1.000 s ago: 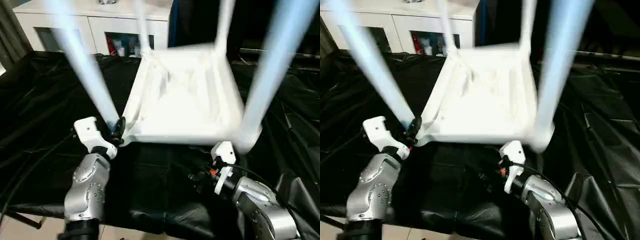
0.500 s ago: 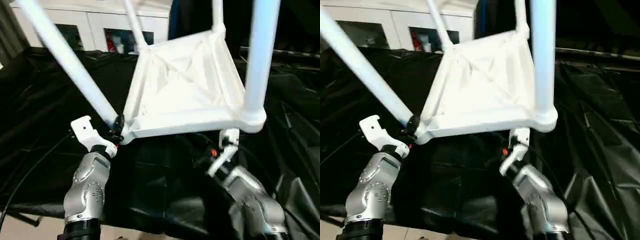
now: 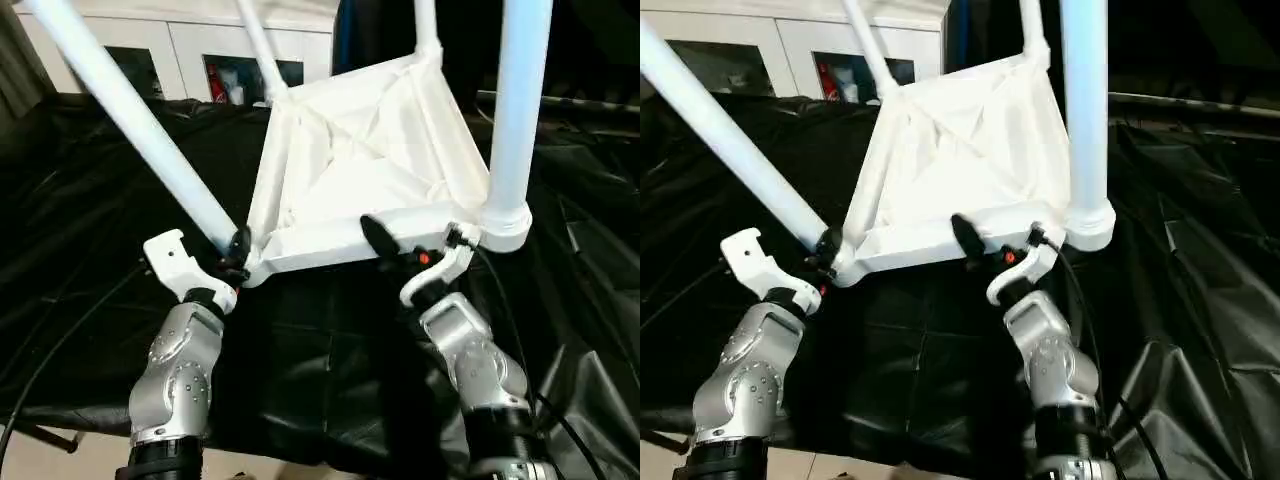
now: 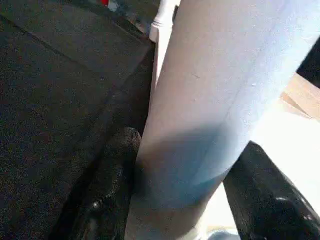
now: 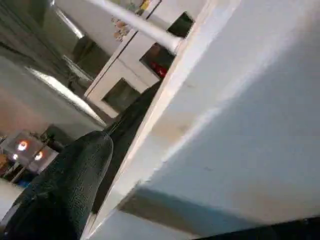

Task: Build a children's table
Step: Flip table

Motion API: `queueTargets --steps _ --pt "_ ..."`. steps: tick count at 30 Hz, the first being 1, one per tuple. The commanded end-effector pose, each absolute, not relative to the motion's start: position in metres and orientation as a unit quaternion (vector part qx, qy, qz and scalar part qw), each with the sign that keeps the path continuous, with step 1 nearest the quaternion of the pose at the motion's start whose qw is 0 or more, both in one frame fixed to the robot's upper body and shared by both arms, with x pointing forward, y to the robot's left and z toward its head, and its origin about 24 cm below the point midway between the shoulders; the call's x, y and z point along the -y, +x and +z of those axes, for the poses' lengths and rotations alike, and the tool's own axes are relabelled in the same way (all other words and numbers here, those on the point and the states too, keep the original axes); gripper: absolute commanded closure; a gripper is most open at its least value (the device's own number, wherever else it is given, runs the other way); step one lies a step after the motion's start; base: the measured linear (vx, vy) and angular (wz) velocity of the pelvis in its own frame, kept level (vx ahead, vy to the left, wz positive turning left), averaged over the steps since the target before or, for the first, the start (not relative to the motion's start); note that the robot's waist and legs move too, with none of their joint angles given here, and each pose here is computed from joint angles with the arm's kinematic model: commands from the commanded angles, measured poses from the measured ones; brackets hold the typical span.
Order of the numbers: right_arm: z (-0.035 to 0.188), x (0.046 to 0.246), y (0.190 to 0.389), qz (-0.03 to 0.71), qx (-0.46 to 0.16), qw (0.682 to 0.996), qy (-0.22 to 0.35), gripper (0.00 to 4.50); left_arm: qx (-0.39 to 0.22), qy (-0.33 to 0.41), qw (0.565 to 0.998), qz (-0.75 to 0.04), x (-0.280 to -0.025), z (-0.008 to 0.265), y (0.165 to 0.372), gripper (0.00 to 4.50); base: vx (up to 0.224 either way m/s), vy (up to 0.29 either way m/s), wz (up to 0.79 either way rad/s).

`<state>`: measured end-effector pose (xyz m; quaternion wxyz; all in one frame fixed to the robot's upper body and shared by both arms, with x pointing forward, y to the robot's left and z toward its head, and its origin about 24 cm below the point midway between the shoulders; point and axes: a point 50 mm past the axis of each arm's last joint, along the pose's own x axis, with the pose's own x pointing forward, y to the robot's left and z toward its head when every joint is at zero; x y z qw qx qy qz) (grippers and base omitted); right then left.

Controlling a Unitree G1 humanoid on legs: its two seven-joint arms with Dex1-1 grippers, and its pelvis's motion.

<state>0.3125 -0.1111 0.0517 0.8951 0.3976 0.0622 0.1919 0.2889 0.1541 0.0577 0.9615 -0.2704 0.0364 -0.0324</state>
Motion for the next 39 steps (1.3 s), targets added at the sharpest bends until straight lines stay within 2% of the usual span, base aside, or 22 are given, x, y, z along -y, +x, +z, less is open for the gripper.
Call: queueTargets --steps 1,4,9,10,13,15,16,19,20,25,26,27,28,29,30,31,33,35,37,39 --pt "0.053 0.109 0.324 0.161 -0.061 0.888 0.427 0.0 -0.034 -0.334 0.94 -0.06 -0.129 0.06 0.288 2.18 0.0 0.0 0.0" --pt "0.053 0.106 0.335 0.127 -0.069 0.876 0.46 0.0 -0.035 -0.331 0.941 -0.065 -0.126 0.06 0.287 2.18 0.0 0.0 0.0" --pt "0.054 0.107 0.342 0.113 -0.071 0.87 0.474 0.0 -0.034 -0.327 0.942 -0.069 -0.124 0.061 0.286 2.18 0.0 0.0 0.0" --pt "0.054 0.108 0.343 0.113 -0.071 0.869 0.476 0.27 -0.034 -0.327 0.942 -0.069 -0.124 0.061 0.286 2.18 0.0 0.0 0.0" --pt "0.056 0.11 0.348 0.116 -0.067 0.866 0.481 0.34 -0.035 -0.321 0.944 -0.072 -0.123 0.061 0.285 2.18 0.0 0.0 0.0" --pt "0.056 0.109 0.349 0.117 -0.067 0.866 0.482 0.51 -0.035 -0.32 0.944 -0.073 -0.123 0.061 0.285 2.18 0.0 0.0 0.0" --pt "0.056 0.109 0.349 0.117 -0.068 0.866 0.482 0.75 -0.035 -0.319 0.944 -0.073 -0.123 0.061 0.285 2.18 0.0 0.0 0.0" --pt "0.055 0.108 0.351 0.116 -0.068 0.865 0.484 0.84 -0.033 -0.313 0.946 -0.075 -0.123 0.061 0.285 2.18 0.0 0.0 0.0" --pt "0.055 0.109 0.351 0.116 -0.068 0.865 0.483 1.09 -0.034 -0.311 0.947 -0.076 -0.123 0.061 0.285 2.18 0.0 0.0 0.0" --pt "0.055 0.11 0.351 0.113 -0.065 0.865 0.484 1.3 -0.034 -0.305 0.949 -0.075 -0.124 0.061 0.284 2.18 0.0 0.0 0.0" --pt "0.056 0.112 0.351 0.112 -0.063 0.867 0.482 1.46 -0.035 -0.3 0.951 -0.07 -0.126 0.061 0.284 2.18 0.0 0.0 0.0" --pt "0.056 0.114 0.351 0.111 -0.06 0.868 0.481 1.61 -0.036 -0.295 0.953 -0.064 -0.127 0.06 0.284 1.83 0.0 0.0 0.0" --pt "0.057 0.116 0.351 0.108 -0.058 0.869 0.479 1.61 -0.032 -0.305 0.949 -0.07 -0.128 0.062 0.284 1.83 0.0 0.0 0.0" --pt "0.057 0.117 0.351 0.107 -0.057 0.869 0.479 1.76 -0.03 -0.308 0.948 -0.072 -0.128 0.062 0.284 1.48 0.0 0.0 0.0" --pt "0.057 0.118 0.351 0.106 -0.057 0.87 0.479 1.76 -0.027 -0.314 0.946 -0.076 -0.128 0.063 0.284 1.48 0.0 0.0 0.0" --pt "0.057 0.12 0.35 0.106 -0.056 0.872 0.475 1.99 -0.026 -0.316 0.945 -0.077 -0.129 0.063 0.283 1.46 0.0 0.0 0.0" --pt "0.059 0.133 0.345 0.103 -0.047 0.889 0.443 2.09 -0.009 -0.325 0.942 -0.088 -0.141 0.069 0.276 1.25 0.0 0.0 0.0" --pt "0.06 0.138 0.343 0.101 -0.043 0.895 0.433 2.17 -0.005 -0.327 0.941 -0.09 -0.145 0.07 0.273 1.07 0.0 0.0 0.0" --pt "0.062 0.148 0.339 0.094 -0.034 0.901 0.421 2.19 -0.002 -0.319 0.943 -0.095 -0.158 0.069 0.266 1.03 0.0 0.0 0.0" --pt "0.068 0.163 0.33 0.087 -0.02 0.914 0.395 2.22 0.002 -0.309 0.946 -0.097 -0.181 0.069 0.256 0.79 0.0 0.0 0.0"
